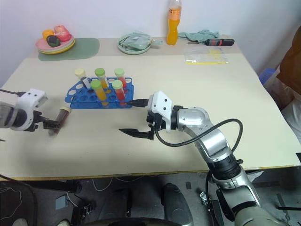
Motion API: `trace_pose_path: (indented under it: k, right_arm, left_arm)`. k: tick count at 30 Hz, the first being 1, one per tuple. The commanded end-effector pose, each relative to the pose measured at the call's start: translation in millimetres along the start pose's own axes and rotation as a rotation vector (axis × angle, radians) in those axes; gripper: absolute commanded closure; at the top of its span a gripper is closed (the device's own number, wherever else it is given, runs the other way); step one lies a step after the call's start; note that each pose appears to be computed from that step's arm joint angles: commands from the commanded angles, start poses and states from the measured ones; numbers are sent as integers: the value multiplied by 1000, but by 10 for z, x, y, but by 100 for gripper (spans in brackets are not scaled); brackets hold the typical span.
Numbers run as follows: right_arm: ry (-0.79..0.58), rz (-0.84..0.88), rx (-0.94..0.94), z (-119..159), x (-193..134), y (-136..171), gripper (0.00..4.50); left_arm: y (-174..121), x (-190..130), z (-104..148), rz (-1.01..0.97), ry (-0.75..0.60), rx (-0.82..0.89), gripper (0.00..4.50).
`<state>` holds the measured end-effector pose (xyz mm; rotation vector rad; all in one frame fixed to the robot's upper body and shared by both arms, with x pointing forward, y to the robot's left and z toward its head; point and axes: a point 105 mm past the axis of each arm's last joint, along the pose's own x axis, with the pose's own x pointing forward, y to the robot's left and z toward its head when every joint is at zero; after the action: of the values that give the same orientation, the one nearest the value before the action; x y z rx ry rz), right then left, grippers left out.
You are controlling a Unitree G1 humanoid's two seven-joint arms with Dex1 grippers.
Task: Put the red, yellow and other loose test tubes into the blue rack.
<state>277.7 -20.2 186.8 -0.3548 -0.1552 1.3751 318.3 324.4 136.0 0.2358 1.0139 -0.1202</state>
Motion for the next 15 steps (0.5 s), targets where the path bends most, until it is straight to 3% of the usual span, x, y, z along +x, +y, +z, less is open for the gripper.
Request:
trace_pose_path:
  k: [1, 4, 7, 12, 13, 15]
  right_arm:
    - [-21, 8, -48, 86, 12, 71, 2]
    - [-20, -7, -38, 73, 17, 96, 2]
    - [-20, -27, -39, 76, 10, 84, 2]
    - [-16, -38, -44, 75, -8, 82, 2]
    - [-16, -39, -45, 78, -11, 79, 2]
    - [-15, -41, -48, 81, -17, 73, 2]
  left_arm:
    - [113, 82, 31, 38, 33, -18, 6]
    - [84, 163, 22, 1, 74, -43, 6]
    - [102, 185, -17, -4, 108, -39, 79]
    - [188, 108, -48, -20, 92, -80, 332]
    - [230, 62, -45, -19, 68, -79, 367]
    - [350, -17, -23, 14, 4, -95, 370]
